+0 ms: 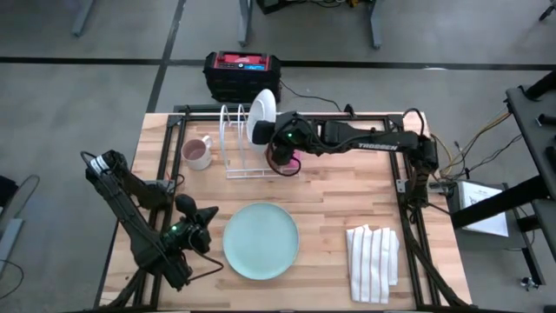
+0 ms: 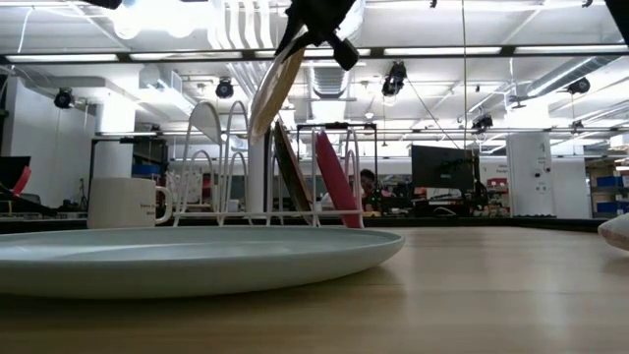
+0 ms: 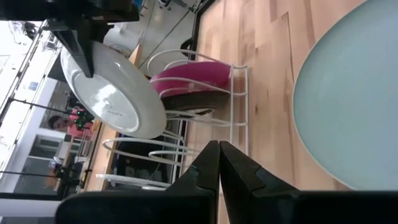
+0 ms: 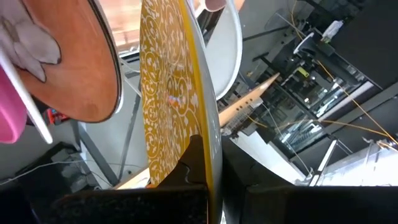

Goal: Sort dishes
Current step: Put the yellow patterned plate into the dish rack, then put the blue plate into the dish rack

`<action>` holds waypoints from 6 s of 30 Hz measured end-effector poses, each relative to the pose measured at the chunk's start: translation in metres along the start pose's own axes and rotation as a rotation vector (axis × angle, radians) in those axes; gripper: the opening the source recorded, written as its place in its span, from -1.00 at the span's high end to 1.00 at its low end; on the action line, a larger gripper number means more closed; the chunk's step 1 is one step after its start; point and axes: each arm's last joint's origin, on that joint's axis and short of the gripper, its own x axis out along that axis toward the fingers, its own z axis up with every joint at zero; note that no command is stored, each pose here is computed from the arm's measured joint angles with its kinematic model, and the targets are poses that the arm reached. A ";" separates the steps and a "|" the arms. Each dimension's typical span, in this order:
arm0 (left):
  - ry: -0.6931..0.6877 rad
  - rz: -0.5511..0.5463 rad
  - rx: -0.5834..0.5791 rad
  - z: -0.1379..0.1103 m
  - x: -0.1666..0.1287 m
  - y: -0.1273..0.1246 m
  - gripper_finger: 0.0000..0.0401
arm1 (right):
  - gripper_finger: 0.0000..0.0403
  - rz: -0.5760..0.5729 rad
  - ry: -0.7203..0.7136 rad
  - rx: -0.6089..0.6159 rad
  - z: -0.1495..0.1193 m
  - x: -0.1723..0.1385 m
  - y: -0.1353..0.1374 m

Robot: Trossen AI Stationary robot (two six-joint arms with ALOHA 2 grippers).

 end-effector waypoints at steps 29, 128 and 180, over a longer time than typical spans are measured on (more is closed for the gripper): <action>-0.013 0.039 -0.013 -0.023 0.008 0.002 1.00 | 1.00 0.087 -0.037 -0.062 0.027 0.058 0.022; -0.069 0.077 -0.012 -0.021 0.008 0.003 1.00 | 0.48 0.051 -0.036 0.083 0.054 0.094 0.029; -0.065 0.088 -0.051 -0.018 0.013 0.003 1.00 | 0.87 0.280 0.246 1.813 -0.012 -0.061 0.029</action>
